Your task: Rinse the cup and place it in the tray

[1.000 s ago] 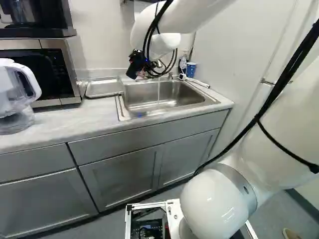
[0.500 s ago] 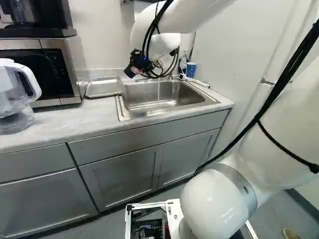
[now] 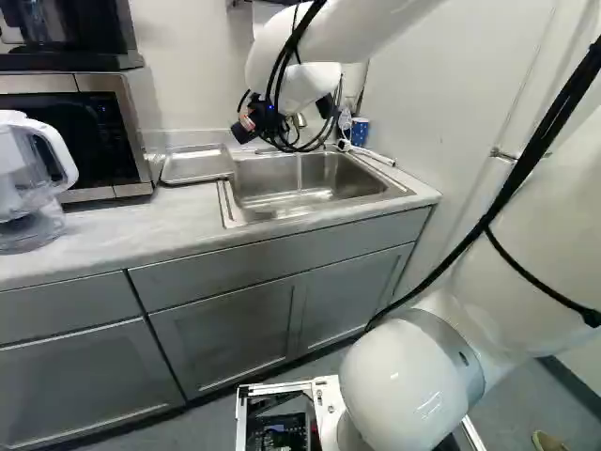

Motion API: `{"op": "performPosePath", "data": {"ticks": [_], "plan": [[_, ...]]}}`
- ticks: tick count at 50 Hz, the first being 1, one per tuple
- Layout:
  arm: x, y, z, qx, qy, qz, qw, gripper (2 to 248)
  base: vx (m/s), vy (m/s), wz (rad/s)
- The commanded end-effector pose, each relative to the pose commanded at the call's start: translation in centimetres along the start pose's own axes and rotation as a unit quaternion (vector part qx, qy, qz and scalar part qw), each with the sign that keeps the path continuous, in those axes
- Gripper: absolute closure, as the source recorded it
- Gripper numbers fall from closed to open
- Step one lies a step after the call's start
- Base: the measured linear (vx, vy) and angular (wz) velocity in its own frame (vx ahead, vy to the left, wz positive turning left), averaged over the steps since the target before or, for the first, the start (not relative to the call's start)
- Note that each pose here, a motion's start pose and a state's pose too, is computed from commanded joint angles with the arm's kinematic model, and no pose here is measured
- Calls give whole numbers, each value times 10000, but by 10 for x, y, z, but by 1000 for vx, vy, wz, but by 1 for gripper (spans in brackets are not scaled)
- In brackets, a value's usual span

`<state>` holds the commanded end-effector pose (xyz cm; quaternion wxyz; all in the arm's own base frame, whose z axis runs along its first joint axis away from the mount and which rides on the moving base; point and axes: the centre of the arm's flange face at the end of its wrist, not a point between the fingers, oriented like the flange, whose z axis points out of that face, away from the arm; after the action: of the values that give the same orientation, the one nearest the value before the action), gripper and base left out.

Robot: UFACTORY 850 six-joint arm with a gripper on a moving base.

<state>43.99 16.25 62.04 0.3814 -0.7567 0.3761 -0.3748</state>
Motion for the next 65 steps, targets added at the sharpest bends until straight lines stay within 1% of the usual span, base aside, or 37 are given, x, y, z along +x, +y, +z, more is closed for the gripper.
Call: {"op": "performPosePath", "data": {"ticks": [8,16,24,33,41,49,57,65], "plan": [[0,0,0,0,0,420,9991,131,0,0,0],[0,0,0,0,0,839,9965,131,0,0,0],[0,0,0,0,0,1257,9921,131,0,0,0],[0,0,0,0,0,1724,9850,131,0,0,0],[0,0,0,0,0,2137,9769,131,0,0,0],[0,0,0,0,0,2547,9670,131,0,0,0],[0,0,0,0,0,2951,9555,131,0,0,0],[0,0,0,0,0,3350,9422,131,0,0,0]]}}
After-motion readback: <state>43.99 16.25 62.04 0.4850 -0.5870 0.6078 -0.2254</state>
